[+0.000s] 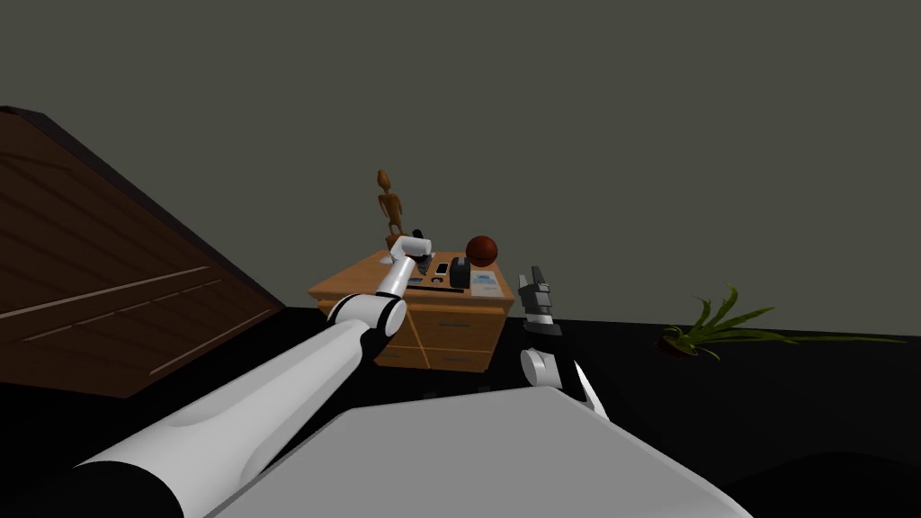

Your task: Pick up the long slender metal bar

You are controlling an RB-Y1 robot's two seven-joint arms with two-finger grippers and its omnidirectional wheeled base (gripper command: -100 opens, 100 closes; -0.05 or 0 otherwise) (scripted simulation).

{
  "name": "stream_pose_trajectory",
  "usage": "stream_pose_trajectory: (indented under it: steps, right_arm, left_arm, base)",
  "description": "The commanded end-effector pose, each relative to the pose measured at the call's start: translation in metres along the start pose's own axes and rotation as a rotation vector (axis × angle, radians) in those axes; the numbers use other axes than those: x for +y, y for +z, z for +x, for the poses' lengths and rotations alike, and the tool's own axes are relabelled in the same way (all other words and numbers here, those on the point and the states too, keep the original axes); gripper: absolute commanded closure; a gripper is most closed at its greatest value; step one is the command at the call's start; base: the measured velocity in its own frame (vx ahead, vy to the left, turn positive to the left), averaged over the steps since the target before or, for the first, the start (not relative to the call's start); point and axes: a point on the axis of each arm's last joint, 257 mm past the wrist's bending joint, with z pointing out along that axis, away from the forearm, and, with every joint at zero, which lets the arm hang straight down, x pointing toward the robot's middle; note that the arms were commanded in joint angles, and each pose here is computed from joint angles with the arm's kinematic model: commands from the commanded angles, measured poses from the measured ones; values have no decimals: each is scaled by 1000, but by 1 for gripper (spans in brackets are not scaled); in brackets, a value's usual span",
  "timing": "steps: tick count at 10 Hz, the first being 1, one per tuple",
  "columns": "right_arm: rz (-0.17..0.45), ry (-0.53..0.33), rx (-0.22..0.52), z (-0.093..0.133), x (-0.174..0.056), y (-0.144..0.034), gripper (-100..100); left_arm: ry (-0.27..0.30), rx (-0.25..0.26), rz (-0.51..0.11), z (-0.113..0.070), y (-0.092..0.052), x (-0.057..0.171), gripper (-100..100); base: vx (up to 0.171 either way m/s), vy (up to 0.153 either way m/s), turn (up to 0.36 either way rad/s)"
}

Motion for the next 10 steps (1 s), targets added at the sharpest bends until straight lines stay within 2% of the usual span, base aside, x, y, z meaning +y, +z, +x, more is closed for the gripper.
stream_pose_trajectory:
  steps: [1, 2, 3, 4, 5, 6, 7, 8, 9, 10]
  right_arm:
    - [0, 0, 0, 0, 0, 0, 0]
    - [0, 0, 0, 0, 0, 0, 0]
    - [0, 0, 0, 0, 0, 0, 0]
    - [0, 0, 0, 0, 0, 0, 0]
    - [0, 0, 0, 0, 0, 0, 0]
    - [0, 0, 0, 0, 0, 0, 0]
    - [0, 0, 0, 0, 0, 0, 0]
    - [0, 0, 0, 0, 0, 0, 0]
    - [0, 0, 0, 0, 0, 0, 0]
    - [0, 0, 0, 0, 0, 0, 0]
  left_arm:
    - [1, 4, -31, 4, 2, 6, -100]
    - [0, 14, -76, 10, -6, 7, -100]
    - [1, 17, -106, 11, -3, 16, -100]
    - [1, 26, -139, 17, -11, 15, -100]
    - [2, 29, -176, 18, -9, 26, -100]
    - [2, 37, -204, 23, -17, 24, -100]
    - [3, 40, -242, 24, -16, 35, -100]
    - [3, 40, -244, 24, -16, 35, -100]
    - [5, 49, -292, 30, -22, 41, -100]
    - [5, 50, -307, 30, -23, 45, -100]
  base:
    - [0, 0, 0]
    - [6, 2, 56]
    - [8, -1, 32]
    - [9, -2, 70]
    - [10, -2, 25]
    - [13, 1, 65]
    - [12, -1, 29]
    - [0, 0, 0]
    - [7, 3, 58]
    - [8, 0, 35]
